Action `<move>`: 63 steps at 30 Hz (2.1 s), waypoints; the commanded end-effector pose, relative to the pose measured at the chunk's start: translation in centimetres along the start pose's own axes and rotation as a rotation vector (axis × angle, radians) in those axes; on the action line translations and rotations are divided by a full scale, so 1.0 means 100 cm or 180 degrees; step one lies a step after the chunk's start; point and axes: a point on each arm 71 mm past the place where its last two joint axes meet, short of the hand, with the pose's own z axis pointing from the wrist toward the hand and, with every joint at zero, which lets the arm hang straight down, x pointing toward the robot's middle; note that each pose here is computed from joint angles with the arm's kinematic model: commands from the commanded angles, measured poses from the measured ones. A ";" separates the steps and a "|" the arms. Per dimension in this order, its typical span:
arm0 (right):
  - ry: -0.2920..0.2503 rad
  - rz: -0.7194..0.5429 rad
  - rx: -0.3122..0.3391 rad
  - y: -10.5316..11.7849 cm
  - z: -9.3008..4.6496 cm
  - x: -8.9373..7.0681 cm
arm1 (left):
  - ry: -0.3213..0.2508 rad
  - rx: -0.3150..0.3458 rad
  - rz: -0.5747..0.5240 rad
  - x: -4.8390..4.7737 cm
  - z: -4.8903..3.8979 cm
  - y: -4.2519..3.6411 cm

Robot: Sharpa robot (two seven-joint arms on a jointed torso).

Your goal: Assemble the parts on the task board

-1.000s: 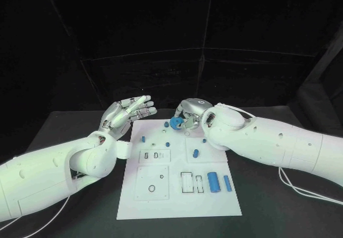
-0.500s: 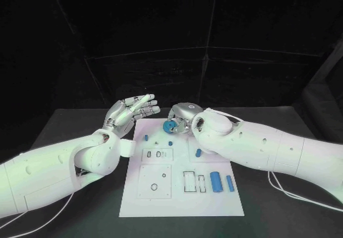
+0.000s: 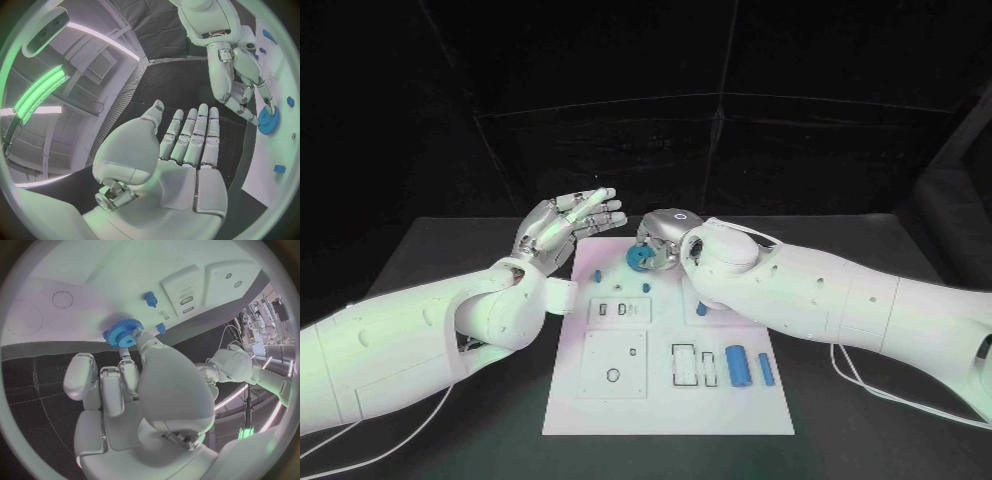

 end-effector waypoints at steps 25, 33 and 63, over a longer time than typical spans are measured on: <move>0.0152 0.0015 0.0053 -0.001 0.007 0.005 | 0.0033 0.0035 -0.0005 0.0009 0.0012 -0.0013; 0.0159 0.0076 0.0069 -0.006 0.004 0.004 | 0.0028 0.0025 -0.0001 0.0003 0.0010 -0.0013; -0.0537 0.1670 0.0132 -0.158 -0.091 -0.034 | -0.0046 0.0038 0.0029 -0.0092 0.0001 -0.0023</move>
